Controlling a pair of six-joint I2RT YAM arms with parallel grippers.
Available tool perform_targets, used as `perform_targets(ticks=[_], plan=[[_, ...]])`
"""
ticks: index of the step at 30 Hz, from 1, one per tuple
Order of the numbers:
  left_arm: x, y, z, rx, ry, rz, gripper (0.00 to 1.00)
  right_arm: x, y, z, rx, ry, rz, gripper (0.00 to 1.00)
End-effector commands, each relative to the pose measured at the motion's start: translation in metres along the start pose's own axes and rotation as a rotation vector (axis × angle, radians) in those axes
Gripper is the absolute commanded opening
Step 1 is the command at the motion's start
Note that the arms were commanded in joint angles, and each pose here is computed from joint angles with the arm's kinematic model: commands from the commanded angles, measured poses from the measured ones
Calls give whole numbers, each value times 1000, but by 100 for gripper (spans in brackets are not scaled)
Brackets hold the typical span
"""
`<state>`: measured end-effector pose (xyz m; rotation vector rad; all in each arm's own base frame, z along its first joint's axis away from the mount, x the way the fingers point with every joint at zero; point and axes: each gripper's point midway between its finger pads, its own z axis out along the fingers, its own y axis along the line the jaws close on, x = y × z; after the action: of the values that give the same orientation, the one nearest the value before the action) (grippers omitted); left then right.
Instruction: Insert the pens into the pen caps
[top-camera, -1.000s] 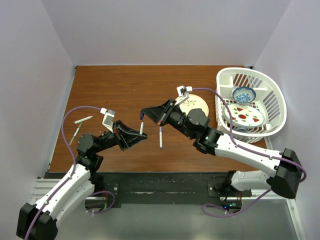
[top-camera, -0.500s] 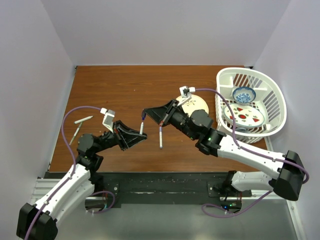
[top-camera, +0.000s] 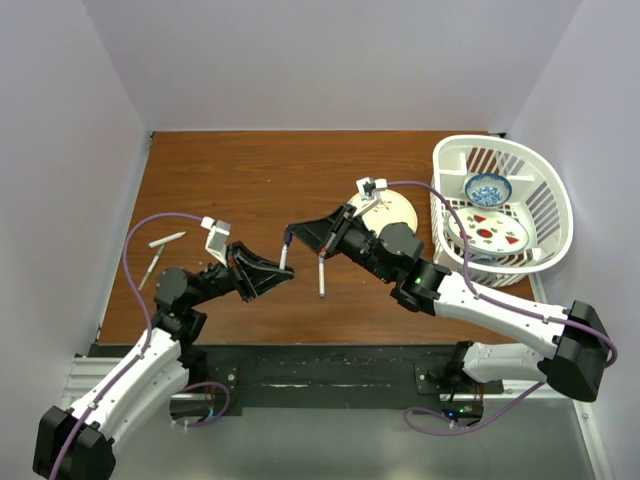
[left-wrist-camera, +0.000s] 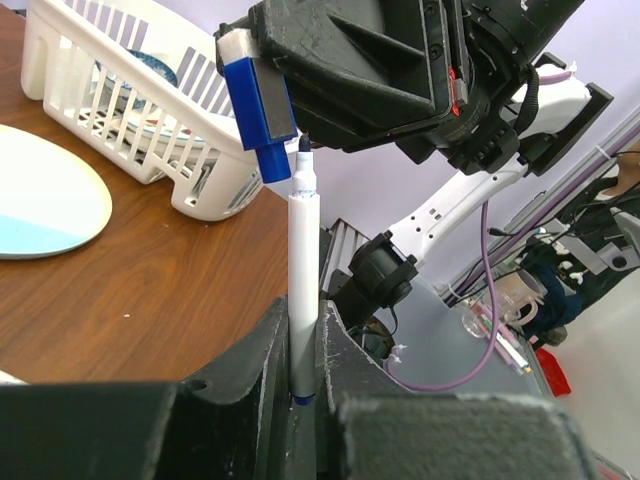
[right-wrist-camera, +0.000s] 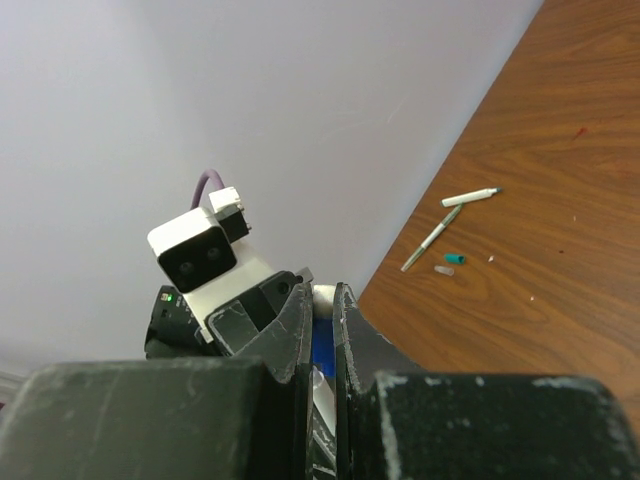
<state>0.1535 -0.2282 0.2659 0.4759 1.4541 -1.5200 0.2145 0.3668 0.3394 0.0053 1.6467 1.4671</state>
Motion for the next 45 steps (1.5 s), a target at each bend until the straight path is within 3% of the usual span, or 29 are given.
perform_targets(ticks=[1, 28, 45], plan=[[-3, -3, 0, 14, -18, 39, 0, -23, 32, -4, -80, -57, -23, 0], [-2, -3, -1, 17, -14, 39, 0, -36, 47, -1, -100, -81, -46, 0], [-2, -3, -1, 14, -16, 41, 0, -22, 36, 0, -100, -46, -34, 0]])
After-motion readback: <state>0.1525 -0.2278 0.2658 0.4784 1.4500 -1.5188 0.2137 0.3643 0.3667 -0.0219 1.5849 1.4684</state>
